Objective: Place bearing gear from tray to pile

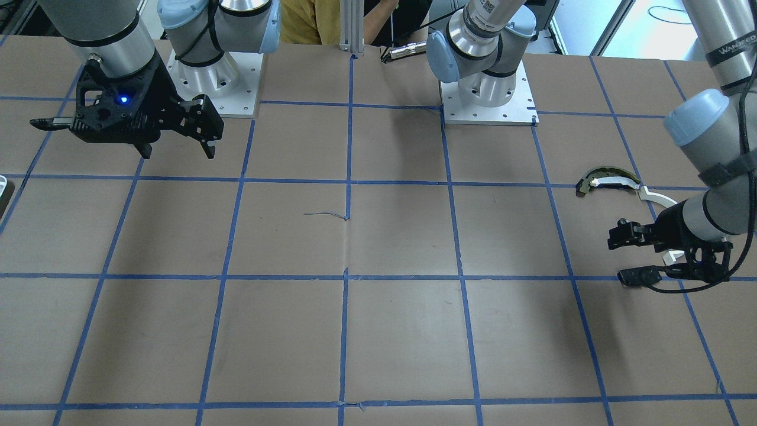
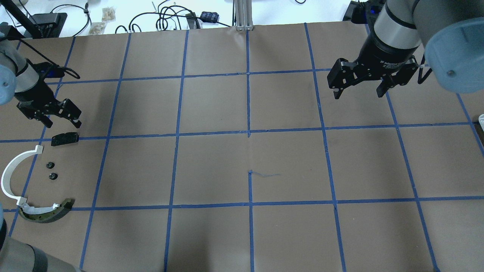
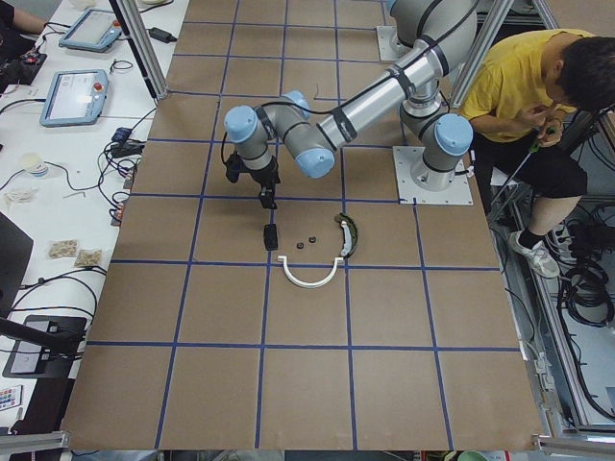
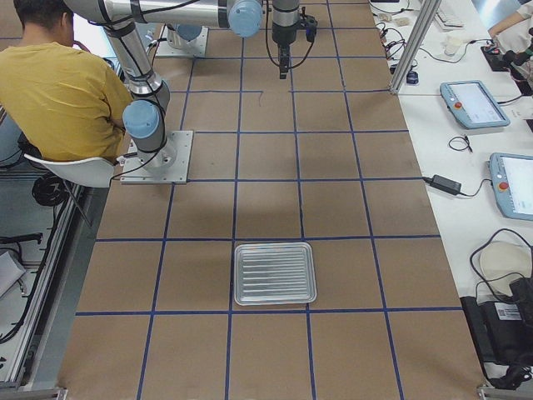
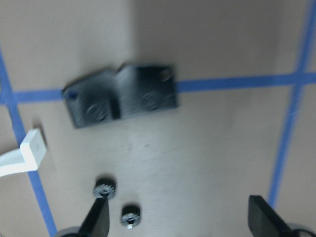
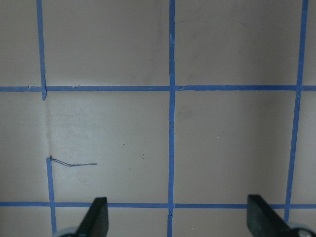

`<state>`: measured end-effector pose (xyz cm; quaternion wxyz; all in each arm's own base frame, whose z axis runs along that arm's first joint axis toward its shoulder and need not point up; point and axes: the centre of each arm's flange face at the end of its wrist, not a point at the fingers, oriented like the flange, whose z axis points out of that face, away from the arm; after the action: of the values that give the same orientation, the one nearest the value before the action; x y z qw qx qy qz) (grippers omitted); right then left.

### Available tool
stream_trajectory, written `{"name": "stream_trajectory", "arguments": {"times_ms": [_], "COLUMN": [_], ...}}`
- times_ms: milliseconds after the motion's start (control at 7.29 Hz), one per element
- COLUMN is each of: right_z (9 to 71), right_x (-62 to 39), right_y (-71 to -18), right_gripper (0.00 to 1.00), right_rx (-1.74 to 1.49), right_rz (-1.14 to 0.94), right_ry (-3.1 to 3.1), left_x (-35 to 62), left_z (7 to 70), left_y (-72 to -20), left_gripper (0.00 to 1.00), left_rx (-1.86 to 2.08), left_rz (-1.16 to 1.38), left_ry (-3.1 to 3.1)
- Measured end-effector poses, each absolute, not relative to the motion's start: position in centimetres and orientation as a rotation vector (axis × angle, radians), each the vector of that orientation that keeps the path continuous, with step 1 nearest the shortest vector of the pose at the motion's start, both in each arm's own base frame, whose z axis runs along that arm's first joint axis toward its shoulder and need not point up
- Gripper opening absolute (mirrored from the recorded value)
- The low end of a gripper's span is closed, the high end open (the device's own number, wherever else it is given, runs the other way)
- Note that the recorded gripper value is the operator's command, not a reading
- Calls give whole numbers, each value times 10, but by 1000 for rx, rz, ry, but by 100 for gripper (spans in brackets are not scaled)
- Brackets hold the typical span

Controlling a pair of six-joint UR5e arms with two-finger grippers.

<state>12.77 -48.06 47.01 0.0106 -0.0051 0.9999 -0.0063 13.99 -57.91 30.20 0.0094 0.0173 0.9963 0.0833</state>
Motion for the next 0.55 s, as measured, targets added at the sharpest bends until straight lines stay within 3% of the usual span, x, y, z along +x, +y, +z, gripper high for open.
{"name": "stream_trajectory", "arguments": {"times_ms": [549], "right_z": [470], "right_x": [127], "right_y": [-481], "right_gripper": [100], "right_rx": [-14], "right_rz": [-22], "right_ry": [3120], "left_x": [-40], "left_z": [456], "left_y": [-557], "left_gripper": [100], "left_rx": [125], "left_rz": [21], "left_ry": [3153]}}
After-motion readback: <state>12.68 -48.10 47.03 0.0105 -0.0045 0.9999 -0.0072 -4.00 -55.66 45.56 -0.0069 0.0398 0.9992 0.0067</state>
